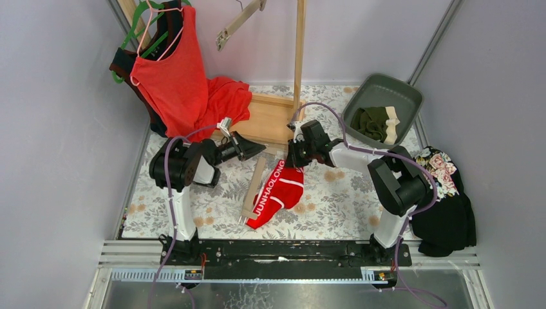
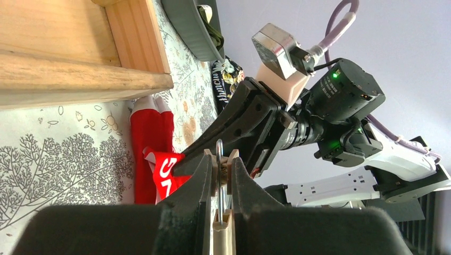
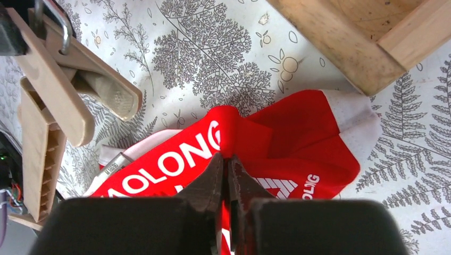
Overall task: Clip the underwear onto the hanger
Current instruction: Clamp the underwear onto the hanger.
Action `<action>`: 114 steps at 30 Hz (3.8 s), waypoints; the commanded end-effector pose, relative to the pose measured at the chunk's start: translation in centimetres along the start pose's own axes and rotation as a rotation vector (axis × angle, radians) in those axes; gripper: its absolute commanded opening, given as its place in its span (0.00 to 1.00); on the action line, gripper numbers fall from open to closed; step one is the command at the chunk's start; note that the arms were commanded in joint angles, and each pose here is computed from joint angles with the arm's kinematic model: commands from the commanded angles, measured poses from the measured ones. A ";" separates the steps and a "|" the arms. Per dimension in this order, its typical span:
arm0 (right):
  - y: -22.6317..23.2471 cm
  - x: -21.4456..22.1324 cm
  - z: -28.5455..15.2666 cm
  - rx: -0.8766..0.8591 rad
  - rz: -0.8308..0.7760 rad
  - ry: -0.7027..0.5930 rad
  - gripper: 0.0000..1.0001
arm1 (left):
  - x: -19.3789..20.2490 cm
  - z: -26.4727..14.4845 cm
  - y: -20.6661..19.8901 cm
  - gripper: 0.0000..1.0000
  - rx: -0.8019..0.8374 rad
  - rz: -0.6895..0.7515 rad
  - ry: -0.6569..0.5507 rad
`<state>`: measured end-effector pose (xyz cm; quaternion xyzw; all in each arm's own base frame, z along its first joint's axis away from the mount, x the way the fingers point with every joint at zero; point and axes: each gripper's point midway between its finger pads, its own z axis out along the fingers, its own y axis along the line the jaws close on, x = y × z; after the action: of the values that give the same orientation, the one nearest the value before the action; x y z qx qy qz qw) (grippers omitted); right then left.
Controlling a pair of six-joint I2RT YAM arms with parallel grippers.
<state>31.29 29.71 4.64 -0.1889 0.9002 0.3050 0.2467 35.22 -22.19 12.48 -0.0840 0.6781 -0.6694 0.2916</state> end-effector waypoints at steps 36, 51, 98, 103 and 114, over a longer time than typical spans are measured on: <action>1.0 -1.9 -8.7 0.051 -0.088 -0.363 0.70 | 4.0 3.4 -1.7 0.00 0.103 0.031 0.141; 1.0 -0.6 -6.9 0.024 -0.068 -0.261 0.69 | 4.5 2.5 -1.5 0.00 0.082 0.013 0.132; 0.0 -9.1 -14.9 0.203 -0.358 -0.824 0.00 | -2.8 6.5 -9.4 0.00 0.283 0.105 0.060; -0.1 -9.1 -14.5 0.086 -0.289 -0.798 0.00 | -1.2 5.6 -8.3 0.00 0.259 0.130 0.096; 1.3 -10.3 -13.0 -0.075 -0.310 -0.756 0.00 | 0.4 5.1 -7.3 0.00 0.239 0.145 0.125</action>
<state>33.50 22.95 15.67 -0.1917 0.7497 0.3053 0.5549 37.15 -27.29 18.20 -0.0167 0.6324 -0.7196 0.2863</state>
